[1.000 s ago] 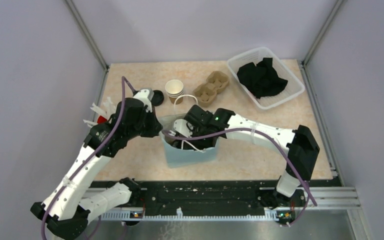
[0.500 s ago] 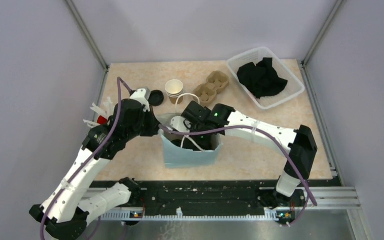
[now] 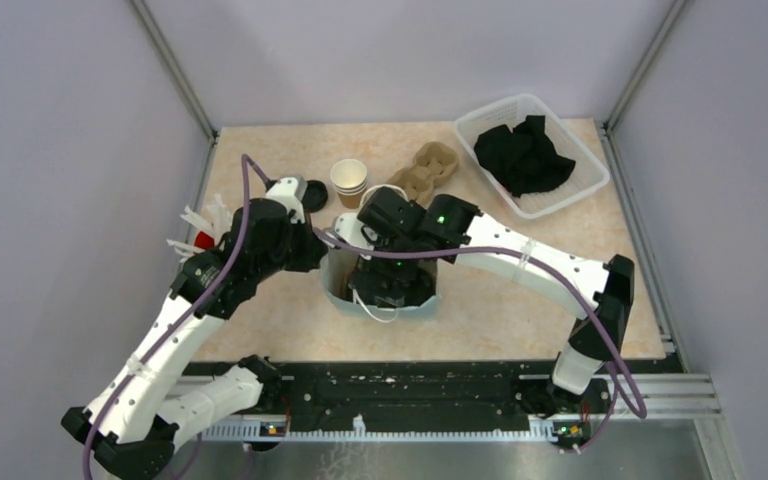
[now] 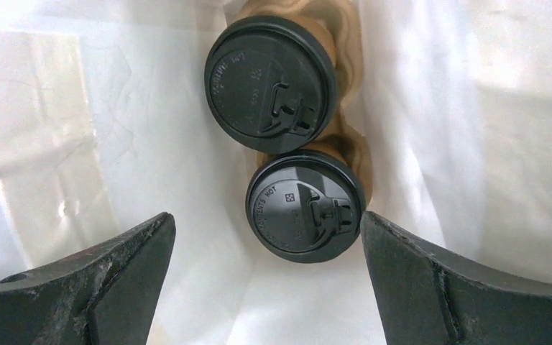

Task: Pack the takeout coffee

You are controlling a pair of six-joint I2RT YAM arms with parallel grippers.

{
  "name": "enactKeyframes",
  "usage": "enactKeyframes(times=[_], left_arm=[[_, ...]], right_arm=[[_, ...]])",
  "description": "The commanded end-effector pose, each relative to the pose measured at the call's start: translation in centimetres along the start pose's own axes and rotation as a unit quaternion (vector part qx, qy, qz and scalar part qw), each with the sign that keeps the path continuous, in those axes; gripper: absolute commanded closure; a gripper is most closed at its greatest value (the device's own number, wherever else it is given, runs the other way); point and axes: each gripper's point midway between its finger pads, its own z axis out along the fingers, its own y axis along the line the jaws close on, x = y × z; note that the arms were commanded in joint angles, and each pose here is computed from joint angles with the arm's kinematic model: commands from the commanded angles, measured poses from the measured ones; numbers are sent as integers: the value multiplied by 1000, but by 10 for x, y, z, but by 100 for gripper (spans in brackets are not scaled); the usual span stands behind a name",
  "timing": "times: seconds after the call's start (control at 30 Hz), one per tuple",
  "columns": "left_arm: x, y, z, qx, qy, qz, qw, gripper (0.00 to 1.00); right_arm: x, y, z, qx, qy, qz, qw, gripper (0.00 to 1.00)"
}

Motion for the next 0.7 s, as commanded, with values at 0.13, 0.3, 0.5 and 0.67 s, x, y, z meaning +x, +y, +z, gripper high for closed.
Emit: enactKeyframes(times=[0.13,0.3,0.5,0.67], left_arm=[[-13,-2,9,-3,-20,7,1000,97],[-13,-2,11,-7,-12,7,1000,89],[-20,-3,-4,-17,-5,-3,1000,48],[-42,-20,-28,8,-17,-23,1000,24]], right_arm=[[-31,-3,-71,48,-75,92,992,1],[-33,-11,-92,77,-90,113,987,1],[-37,-50,-146,202,-124,187,953,1],[-43,-57,-157,220,-149,201,943,1]])
